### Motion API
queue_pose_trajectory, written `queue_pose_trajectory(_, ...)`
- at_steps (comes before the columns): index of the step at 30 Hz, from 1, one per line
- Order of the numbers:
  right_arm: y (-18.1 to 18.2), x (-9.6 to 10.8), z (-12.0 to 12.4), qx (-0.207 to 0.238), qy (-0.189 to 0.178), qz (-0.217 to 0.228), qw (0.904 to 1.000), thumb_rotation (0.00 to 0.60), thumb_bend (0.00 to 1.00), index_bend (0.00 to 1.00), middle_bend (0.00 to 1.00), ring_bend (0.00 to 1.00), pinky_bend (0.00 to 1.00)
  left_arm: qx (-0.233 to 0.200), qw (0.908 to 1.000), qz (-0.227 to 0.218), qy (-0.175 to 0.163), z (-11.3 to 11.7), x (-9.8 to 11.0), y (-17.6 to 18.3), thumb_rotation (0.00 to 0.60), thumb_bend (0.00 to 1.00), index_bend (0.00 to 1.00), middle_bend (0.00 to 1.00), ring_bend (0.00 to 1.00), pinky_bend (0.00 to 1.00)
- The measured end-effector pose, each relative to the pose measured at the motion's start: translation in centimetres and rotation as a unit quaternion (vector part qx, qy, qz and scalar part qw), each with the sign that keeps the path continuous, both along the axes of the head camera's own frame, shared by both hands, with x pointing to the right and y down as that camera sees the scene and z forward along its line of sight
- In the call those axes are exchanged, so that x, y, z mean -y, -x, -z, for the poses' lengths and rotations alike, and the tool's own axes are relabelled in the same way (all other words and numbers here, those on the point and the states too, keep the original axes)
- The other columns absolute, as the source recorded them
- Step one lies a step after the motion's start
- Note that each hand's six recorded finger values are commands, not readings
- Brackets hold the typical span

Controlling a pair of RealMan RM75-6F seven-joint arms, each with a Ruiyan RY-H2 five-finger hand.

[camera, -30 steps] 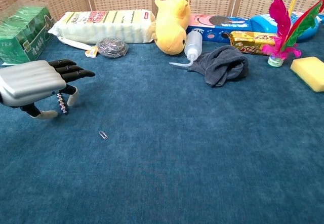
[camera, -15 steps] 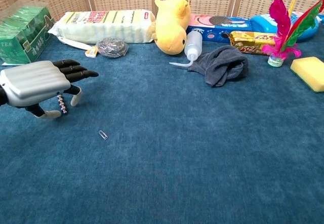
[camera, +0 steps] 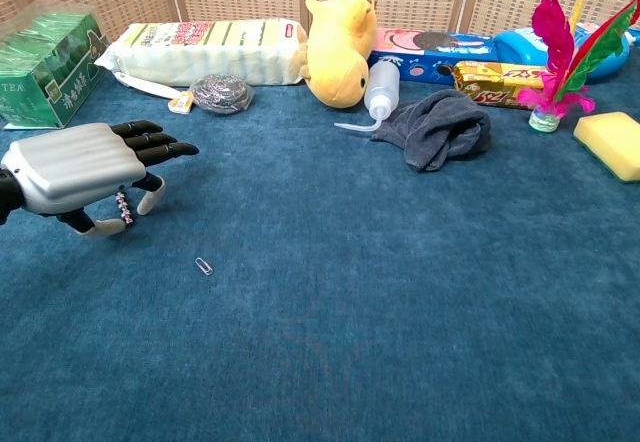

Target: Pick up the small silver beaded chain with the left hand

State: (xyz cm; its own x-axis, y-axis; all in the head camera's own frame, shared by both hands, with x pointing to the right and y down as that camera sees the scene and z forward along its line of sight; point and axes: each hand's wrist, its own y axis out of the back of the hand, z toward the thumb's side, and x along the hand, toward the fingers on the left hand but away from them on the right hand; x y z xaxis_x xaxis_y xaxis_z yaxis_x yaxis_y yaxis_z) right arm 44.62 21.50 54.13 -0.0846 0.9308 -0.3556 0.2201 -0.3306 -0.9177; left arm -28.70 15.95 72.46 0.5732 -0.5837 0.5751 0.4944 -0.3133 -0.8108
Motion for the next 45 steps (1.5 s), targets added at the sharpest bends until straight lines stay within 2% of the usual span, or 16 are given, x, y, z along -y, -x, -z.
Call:
queue_pose_trajectory(8,0.1,0.0,0.0,0.004,0.0,0.0,1.0,0.6,0.17,0.0,0.0,0.0,0.0,0.005,1.0,0.001,-0.004,0.0,0.1,0.2,0.6,0.65,0.56,0.0,0.0,0.0)
queue_pose_trajectory(19,0.0,0.0,0.2,0.009,0.0,-0.001,1.0,0.6,0.17,0.0,0.0,0.0,0.0,0.007,0.9999,0.005,-0.008,0.2,0.2,0.3,0.6,0.66,0.56,0.0,0.0,0.0)
queue_pose_trajectory(36,0.2,0.0,0.2,0.009,0.001,0.0,1.0,0.6,0.17,0.0,0.0,0.0,0.0,-0.043,0.9977,0.047,-0.021,4.2,1.9,0.8,0.6,0.66,0.56,0.0,0.0,0.0)
queue_pose_trajectory(45,0.2,0.0,0.3,0.009,-0.001,-0.001,1.0,0.6,0.17,0.0,0.0,0.0,0.0,-0.065,0.9963,0.054,-0.018,5.7,1.9,0.4,0.6,0.66,0.56,0.0,0.0,0.0)
